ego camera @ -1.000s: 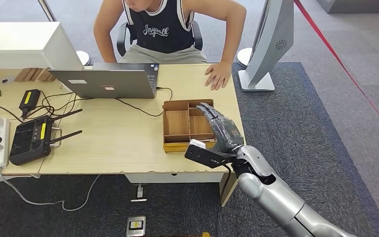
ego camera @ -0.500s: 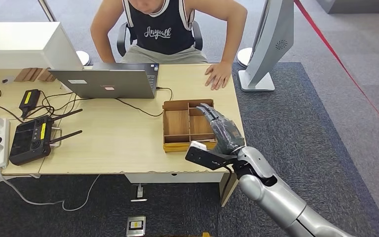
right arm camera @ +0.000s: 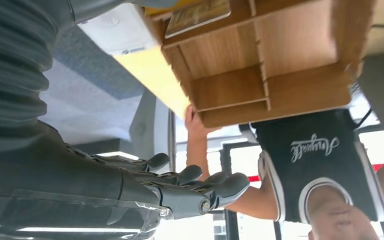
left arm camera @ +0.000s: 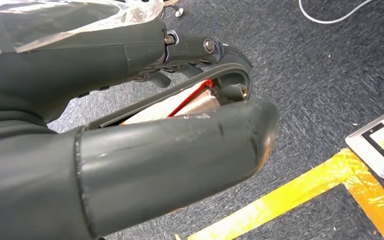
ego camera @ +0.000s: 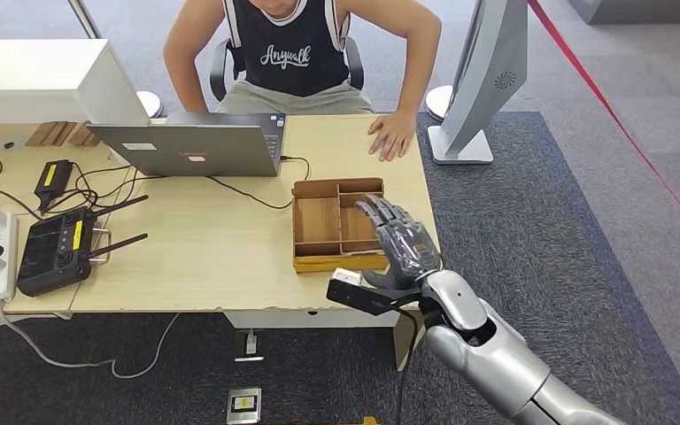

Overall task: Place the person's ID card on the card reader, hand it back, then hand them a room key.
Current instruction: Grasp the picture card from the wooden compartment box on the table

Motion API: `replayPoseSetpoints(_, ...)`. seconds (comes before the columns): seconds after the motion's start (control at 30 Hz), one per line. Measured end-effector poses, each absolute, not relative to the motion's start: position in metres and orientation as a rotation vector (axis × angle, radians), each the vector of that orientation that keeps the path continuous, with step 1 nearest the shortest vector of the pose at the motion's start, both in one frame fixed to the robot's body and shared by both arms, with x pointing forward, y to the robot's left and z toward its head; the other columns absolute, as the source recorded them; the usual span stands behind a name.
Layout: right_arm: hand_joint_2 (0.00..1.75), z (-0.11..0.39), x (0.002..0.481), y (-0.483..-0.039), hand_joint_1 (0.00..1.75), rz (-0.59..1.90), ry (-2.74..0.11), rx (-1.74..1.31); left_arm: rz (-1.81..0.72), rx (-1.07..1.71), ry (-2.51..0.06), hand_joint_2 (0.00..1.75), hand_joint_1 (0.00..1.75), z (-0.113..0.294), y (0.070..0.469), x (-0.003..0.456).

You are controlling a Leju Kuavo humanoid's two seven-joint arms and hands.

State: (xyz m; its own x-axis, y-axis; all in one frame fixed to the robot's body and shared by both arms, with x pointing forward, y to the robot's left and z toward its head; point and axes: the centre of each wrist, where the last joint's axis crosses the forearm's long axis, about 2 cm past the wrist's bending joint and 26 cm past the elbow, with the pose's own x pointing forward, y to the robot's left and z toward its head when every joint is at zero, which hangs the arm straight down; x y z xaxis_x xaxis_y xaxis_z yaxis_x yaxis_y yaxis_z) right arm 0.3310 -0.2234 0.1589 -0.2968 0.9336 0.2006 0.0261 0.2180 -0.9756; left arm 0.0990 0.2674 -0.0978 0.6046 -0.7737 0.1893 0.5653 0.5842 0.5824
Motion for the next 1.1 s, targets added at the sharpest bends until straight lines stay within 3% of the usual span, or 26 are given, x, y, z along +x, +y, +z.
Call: replayPoseSetpoints(1.1, 1.75, 0.159, 0.369, -0.212, 0.0, 1.264, -1.455, -1.031, -0.82, 0.504, -0.444, 0.0, 0.0, -0.098, 0.267, 0.1)
